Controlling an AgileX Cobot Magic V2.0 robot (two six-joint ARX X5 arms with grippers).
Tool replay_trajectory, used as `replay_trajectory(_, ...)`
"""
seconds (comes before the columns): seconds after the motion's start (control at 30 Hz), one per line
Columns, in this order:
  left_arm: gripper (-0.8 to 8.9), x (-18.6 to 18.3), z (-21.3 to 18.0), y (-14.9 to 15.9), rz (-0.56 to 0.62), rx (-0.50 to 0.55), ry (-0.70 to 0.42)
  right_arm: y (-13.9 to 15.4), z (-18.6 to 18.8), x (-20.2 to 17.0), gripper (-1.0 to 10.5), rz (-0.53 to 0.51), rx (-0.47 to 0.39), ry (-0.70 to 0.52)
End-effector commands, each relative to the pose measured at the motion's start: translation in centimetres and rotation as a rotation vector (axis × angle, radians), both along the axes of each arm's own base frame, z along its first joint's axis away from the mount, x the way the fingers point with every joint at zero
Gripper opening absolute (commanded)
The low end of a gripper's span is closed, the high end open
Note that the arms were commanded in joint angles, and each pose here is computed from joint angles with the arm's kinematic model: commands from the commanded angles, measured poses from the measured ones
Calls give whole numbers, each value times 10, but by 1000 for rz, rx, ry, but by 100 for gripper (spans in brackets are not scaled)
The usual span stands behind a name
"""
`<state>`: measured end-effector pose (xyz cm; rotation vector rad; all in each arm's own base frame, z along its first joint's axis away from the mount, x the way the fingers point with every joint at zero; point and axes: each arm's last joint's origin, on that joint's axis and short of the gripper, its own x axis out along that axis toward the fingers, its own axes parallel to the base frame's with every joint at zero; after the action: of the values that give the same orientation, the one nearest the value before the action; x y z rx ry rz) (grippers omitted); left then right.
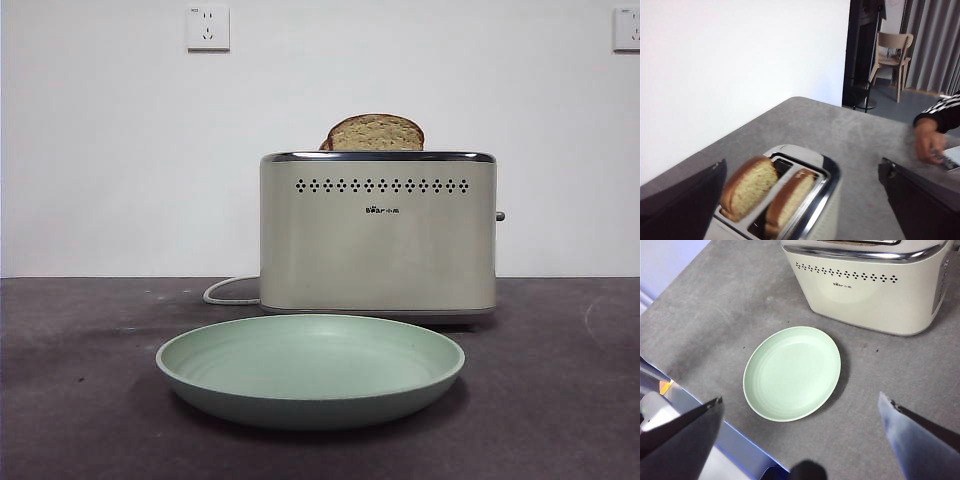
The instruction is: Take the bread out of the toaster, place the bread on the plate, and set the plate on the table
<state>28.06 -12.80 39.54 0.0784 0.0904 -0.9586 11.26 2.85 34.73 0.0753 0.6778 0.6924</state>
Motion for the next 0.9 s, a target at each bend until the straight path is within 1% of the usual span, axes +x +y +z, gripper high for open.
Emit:
replay_trajectory(0.03, 505, 21, -16, -15, -20, 33, -38, 0, 1, -1, 630, 1, 4, -5)
replay_trajectory(0.23, 502, 52, -48, -41, -38, 63, -57, 0, 1, 0, 630, 0, 3, -2)
replay_trajectory(0.43, 502, 68, -79, -61, -39, 101, -37, 1, 0, 2, 630, 0, 2, 12)
replay_trajectory(0.63, 502, 78, -106, -74, -45, 149, 1, 1, -1, 4, 630, -1, 0, 20)
replay_trajectory(0.8, 493, 82, -115, -77, -3, 174, 7, 1, -1, 4, 630, -1, 0, 21)
replay_trajectory(0.9, 380, 84, -120, -78, 0, 179, 17, 1, -1, 4, 630, 0, 0, 21)
